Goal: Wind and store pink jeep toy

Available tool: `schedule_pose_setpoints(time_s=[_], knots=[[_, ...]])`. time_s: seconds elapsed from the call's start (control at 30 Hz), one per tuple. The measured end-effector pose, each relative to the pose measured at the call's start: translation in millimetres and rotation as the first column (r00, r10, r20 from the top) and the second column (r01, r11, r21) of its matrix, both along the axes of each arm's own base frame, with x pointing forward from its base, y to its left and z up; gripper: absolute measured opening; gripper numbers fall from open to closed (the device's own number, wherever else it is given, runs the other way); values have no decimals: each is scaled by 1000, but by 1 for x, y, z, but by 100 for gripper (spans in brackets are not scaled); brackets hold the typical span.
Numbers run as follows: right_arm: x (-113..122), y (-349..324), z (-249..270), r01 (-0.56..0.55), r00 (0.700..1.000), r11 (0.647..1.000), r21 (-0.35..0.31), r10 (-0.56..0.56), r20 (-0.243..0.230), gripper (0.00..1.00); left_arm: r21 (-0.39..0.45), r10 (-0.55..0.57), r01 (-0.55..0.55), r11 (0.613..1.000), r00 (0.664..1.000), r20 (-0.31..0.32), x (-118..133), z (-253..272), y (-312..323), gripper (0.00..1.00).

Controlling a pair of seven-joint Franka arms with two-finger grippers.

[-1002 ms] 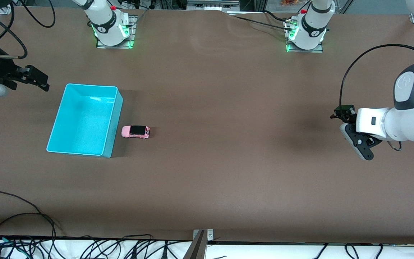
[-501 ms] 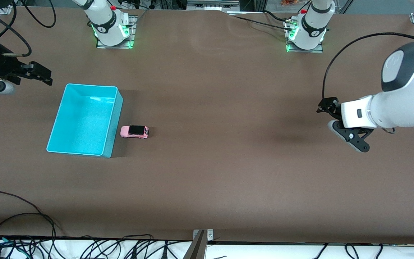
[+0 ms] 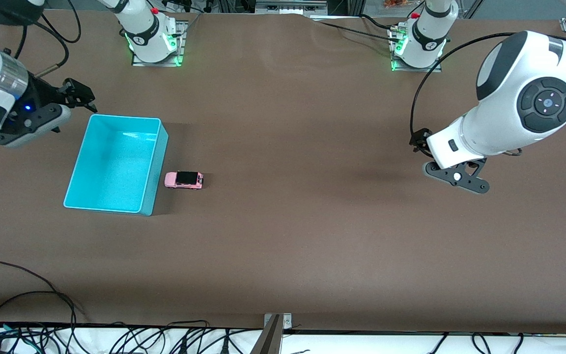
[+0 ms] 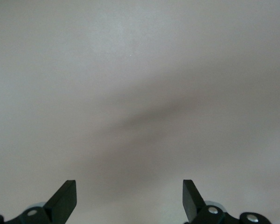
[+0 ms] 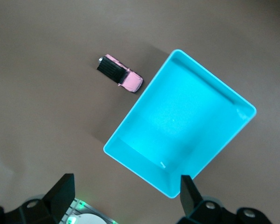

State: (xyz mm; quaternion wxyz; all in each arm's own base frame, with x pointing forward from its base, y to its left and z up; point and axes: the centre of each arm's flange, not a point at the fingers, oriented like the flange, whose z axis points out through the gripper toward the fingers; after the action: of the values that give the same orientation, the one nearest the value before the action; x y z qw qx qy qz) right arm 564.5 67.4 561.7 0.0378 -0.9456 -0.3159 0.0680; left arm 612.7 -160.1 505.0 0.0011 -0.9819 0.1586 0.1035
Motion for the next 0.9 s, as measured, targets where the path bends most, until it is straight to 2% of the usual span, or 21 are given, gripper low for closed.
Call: schedule_pose_setpoints(time_s=[0.13,0.3,0.43,0.6,0.7,0.9], knots=[[10,7,-20,-192,981,981,33,193,-8,100,-3,23,-23,1000,1000,3,1,2,7,100],[23,19,-58,-373,925,924,85,377,-37,100,7,73,-73,997,997,23,6,7,29,100],[33,27,-95,-464,878,875,135,475,-62,100,5,120,-121,993,989,84,9,20,47,100],[50,42,-146,-614,777,768,181,629,-33,100,-83,200,-188,979,964,172,5,40,60,100],[57,53,-173,-666,733,722,189,680,-15,100,-138,264,-240,961,945,194,0,49,75,100],[57,86,-216,-719,685,671,181,728,22,100,-144,282,-254,956,931,232,-19,70,84,100]])
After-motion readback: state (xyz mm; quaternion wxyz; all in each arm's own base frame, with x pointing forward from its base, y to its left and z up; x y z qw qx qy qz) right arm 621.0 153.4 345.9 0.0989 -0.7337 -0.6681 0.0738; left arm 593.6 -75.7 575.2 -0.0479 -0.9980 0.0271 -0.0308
